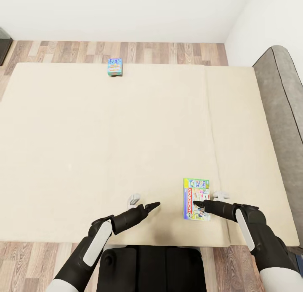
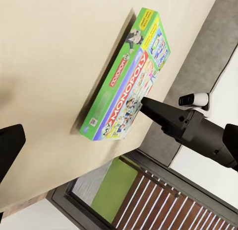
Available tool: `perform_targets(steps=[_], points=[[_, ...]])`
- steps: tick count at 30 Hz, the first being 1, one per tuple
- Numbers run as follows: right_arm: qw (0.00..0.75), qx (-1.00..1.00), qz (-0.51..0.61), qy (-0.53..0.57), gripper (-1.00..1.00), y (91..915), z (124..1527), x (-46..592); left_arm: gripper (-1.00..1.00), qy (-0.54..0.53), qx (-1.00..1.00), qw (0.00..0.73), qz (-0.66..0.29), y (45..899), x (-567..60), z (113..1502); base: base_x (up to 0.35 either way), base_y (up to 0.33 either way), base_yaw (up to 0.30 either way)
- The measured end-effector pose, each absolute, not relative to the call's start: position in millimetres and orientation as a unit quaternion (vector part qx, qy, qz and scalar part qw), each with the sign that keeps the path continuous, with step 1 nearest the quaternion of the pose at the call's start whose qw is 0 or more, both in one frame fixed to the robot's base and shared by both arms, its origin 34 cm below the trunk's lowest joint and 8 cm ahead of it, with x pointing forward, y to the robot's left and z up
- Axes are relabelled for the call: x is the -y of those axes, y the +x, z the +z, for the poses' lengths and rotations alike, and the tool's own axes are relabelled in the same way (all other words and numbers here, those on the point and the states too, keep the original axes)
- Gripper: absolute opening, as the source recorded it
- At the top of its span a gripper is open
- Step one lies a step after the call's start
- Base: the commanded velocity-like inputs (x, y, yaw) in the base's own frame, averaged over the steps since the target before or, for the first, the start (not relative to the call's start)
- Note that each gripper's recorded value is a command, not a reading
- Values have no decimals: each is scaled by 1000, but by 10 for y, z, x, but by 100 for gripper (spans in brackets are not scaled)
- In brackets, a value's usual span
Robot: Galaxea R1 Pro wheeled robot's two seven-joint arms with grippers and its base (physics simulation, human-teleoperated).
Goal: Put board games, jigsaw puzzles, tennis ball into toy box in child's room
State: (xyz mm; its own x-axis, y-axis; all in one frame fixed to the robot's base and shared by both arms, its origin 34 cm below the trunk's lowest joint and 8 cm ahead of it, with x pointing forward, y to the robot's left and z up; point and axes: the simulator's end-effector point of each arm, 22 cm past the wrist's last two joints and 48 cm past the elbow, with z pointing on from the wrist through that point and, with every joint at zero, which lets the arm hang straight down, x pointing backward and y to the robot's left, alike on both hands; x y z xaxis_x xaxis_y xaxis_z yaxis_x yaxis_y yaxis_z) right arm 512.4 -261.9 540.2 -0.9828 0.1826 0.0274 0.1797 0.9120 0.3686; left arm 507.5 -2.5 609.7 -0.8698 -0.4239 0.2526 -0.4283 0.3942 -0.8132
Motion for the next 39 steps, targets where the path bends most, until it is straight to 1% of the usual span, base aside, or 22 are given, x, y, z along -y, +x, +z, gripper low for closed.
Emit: perform_targets(steps=[39], points=[[8, -978, 186, 92, 100, 5168, 5405, 2638, 100, 255, 835, 2, 488, 5075, 25, 6097, 0, 0, 0]])
